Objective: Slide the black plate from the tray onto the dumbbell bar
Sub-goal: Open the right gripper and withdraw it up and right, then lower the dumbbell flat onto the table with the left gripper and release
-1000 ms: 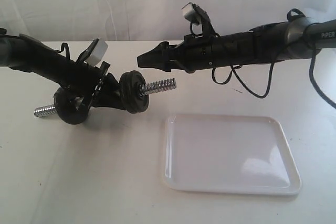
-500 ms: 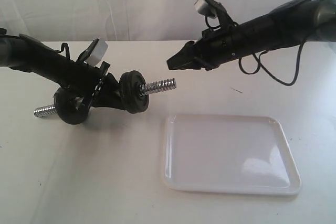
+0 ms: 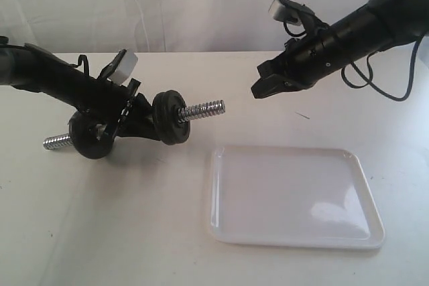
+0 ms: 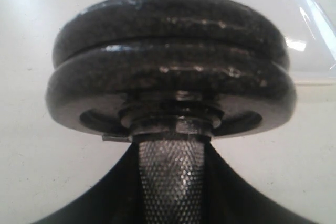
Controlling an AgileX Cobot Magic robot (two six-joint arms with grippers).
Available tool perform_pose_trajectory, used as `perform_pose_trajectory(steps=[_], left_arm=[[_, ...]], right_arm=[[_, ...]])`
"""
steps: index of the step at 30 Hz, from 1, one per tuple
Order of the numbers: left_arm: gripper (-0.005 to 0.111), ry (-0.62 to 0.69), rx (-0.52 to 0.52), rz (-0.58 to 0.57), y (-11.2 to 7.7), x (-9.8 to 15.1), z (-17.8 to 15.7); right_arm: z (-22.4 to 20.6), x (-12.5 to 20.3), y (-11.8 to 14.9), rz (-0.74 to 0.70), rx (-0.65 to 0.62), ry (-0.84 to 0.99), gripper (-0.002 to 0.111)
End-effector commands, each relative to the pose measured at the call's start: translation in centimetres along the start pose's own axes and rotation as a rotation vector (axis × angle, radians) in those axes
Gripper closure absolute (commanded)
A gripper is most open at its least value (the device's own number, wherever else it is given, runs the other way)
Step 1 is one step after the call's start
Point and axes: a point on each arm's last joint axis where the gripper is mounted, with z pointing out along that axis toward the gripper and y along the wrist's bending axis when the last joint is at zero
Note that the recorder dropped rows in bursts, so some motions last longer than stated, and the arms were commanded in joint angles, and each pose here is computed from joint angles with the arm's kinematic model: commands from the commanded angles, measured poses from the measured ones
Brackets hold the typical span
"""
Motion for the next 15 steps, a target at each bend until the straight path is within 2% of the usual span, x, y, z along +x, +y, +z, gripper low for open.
perform_pose_trajectory(steps=[1,15], left_arm=[[0.107,-0.152,0.047,0.130,-0.6,-1.6,0.3],[0.107,0.004,0.145,0.159,-1.4,-0.1,0.5]], right_arm=[[-0.6,0.2,0.1,-0.005,0.008,0.039,0.108],[-0.6,0.4,0.0,0.009,0.019,0.052,0.108]])
